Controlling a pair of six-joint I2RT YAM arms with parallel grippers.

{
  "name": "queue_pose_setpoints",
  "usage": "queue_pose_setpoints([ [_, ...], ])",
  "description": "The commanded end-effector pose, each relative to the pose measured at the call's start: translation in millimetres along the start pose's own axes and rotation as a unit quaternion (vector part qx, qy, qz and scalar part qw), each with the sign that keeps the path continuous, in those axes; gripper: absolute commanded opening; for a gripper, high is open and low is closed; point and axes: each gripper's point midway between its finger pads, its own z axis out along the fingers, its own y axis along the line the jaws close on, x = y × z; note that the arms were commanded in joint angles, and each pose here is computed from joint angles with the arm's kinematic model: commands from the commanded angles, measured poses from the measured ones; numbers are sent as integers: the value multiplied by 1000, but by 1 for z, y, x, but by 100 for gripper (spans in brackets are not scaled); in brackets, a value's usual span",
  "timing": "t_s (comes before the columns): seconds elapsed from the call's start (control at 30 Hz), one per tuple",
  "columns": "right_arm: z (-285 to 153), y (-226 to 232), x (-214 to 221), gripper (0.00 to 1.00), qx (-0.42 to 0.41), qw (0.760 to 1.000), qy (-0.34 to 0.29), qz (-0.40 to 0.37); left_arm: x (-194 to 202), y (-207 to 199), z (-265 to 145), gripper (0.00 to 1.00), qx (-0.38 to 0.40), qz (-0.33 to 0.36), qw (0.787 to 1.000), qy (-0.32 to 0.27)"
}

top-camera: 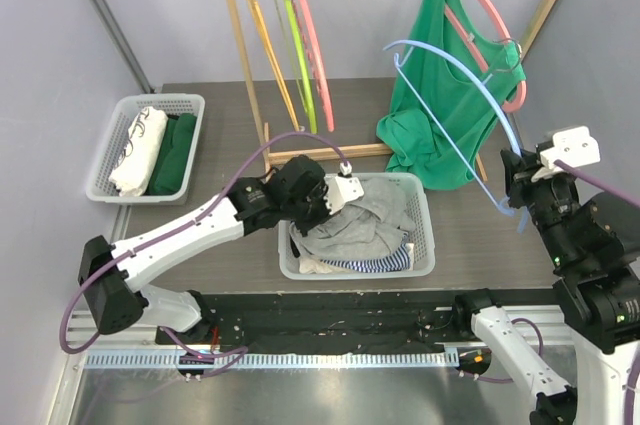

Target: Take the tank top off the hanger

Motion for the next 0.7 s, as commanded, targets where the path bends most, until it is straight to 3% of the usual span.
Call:
queue_pose_setpoints([
  [0.0,14,-5,-38,1,1,998,-55,-24,20,14,24,0,-37,3,999,-2],
  [0.2,26,-8,-38,1,9,998,-51,-45,60,13,47,7,-39,16,998,35],
  [0.27,30,-7,-38,1,6,997,-52,-49,66,12,49,33,-38,19,998,43],
  [0.3,32,-6,-38,1,3,997,-52,-52,68,11,49,61,-37,21,998,45],
  [0.37,39,-3,-41,1,-4,997,-54,-54,64,11,46,100,-35,21,998,41],
  [0.67,57,1,-70,1,-24,995,-76,-57,6,6,-15,100,-11,2,1000,6],
])
